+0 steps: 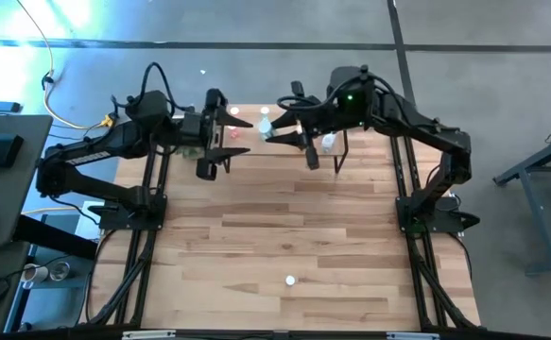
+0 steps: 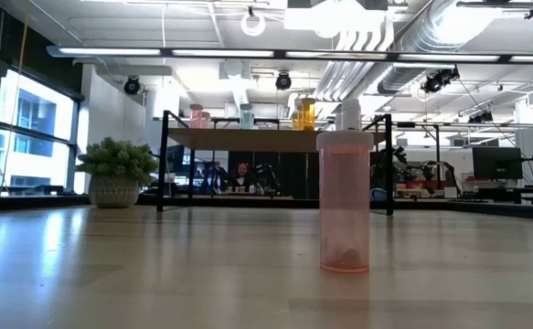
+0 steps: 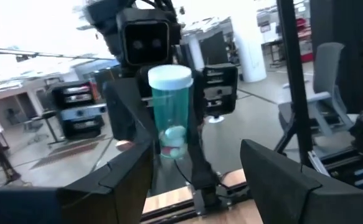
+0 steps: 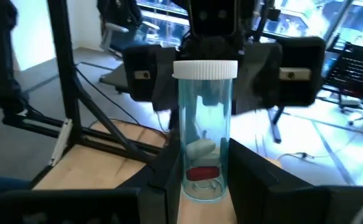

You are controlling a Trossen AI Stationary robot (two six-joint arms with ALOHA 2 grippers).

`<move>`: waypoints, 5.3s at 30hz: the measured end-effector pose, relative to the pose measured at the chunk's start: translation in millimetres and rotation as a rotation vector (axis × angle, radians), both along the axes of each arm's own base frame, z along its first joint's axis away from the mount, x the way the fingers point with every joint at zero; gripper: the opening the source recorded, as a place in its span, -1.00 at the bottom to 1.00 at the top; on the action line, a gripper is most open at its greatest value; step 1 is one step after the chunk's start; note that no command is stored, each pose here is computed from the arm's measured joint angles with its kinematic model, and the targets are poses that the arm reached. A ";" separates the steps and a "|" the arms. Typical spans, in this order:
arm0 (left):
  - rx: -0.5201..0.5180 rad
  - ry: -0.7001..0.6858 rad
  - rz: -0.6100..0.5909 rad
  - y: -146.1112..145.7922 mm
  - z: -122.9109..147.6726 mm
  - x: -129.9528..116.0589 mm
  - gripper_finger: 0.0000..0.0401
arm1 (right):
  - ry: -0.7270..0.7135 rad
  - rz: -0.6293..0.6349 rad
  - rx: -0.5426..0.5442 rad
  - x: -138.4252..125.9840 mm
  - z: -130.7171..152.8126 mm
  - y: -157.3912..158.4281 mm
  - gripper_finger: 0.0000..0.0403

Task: Pick and place medicine bottles onto shelf by color
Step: Put the blue pill bottle on the shelf aligned with the other blue pill bottles

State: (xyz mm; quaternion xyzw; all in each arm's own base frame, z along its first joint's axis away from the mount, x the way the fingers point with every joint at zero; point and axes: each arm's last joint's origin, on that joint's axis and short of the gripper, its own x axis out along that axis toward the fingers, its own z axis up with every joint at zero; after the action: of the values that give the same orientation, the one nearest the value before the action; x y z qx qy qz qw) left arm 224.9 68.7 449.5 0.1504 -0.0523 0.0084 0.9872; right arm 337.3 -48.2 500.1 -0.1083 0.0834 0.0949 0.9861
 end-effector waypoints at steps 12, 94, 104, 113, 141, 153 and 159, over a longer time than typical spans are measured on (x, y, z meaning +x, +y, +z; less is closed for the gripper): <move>0.024 -0.023 -0.051 2.4 -3.6 14.3 0.14 | 0.005 0.060 0.088 13.3 -6.6 2.7 -0.53; -0.048 -0.058 -0.103 -10.6 -2.8 25.0 -0.54 | -0.012 0.100 0.129 32.7 -14.3 20.9 -0.53; -0.009 -0.036 -0.006 -7.8 -5.9 26.2 -0.55 | 0.025 0.037 0.102 30.7 -17.5 17.9 -0.18; 0.021 0.065 0.140 -3.3 -16.1 27.2 -0.55 | 0.112 -0.131 0.062 3.9 -12.8 -3.2 0.05; -0.131 0.576 0.292 23.9 -96.3 66.9 -0.55 | 0.477 -0.145 -0.126 5.7 -60.9 -35.2 0.06; -0.178 0.497 0.327 35.5 -96.3 75.2 -0.55 | 0.521 -0.120 -0.125 7.0 -66.4 -30.2 0.06; -0.174 0.475 0.320 34.7 -93.9 75.8 -0.55 | 0.492 -0.127 -0.127 8.7 -64.1 -30.7 0.06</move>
State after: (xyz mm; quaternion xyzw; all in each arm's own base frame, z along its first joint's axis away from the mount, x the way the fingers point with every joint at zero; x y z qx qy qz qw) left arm 300.6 103.4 355.7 0.0692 0.2053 0.1330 0.9671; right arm 346.0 -78.9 436.0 -0.1382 0.3331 0.0511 0.9313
